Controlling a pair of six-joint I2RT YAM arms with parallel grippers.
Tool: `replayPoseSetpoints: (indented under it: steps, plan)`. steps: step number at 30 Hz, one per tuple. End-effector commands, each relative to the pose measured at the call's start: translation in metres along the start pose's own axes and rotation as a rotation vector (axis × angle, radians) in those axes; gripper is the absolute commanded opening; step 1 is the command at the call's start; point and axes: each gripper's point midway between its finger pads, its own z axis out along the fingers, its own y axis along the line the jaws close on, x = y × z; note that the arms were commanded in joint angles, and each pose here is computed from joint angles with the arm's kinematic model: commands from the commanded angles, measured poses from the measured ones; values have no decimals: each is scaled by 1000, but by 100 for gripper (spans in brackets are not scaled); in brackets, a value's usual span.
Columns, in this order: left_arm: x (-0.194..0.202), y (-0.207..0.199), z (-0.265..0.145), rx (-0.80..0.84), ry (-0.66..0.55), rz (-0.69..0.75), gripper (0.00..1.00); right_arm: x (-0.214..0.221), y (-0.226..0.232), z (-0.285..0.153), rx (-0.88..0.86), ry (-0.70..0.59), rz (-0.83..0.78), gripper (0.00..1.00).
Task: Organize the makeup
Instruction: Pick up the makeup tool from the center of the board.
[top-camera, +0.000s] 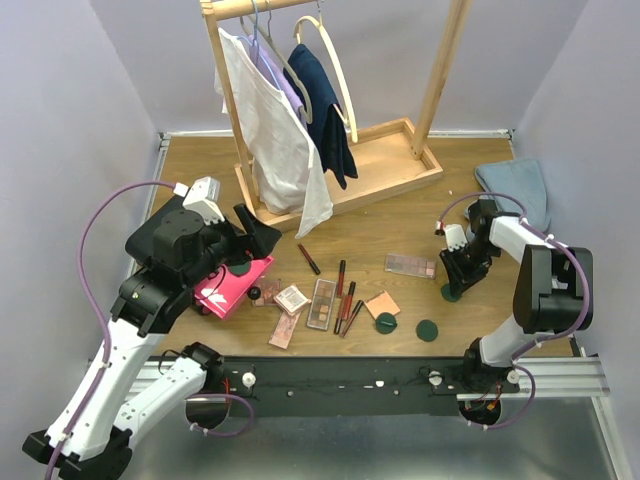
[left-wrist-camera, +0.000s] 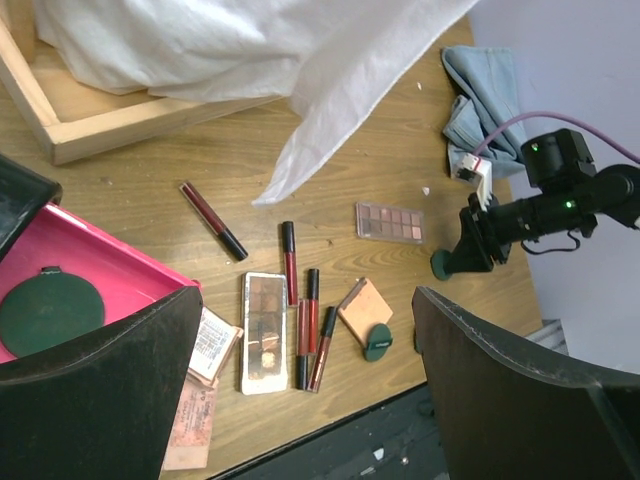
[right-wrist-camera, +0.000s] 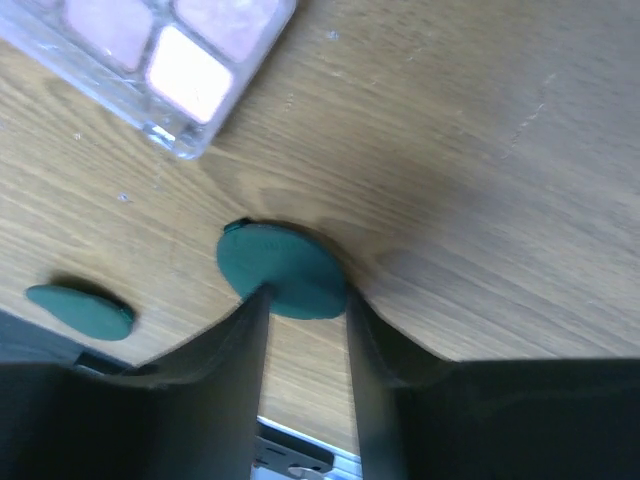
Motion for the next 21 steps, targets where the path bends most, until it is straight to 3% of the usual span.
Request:
replayPoseSetpoints:
  steps: [1, 5, 8, 21]
  plan:
    - [9, -7, -7, 60, 36, 31, 95, 9, -2, 19, -9, 8, -13, 32]
    - [20, -9, -8, 102, 57, 14, 95, 3, 6, 14, -42, -40, -56, 11]
    - [30, -12, -9, 148, 72, -1, 95, -11, 14, 2, -85, -96, -90, 2]
    - [54, -20, -20, 272, 135, 63, 94, -73, 87, -79, -411, -460, -277, 1]
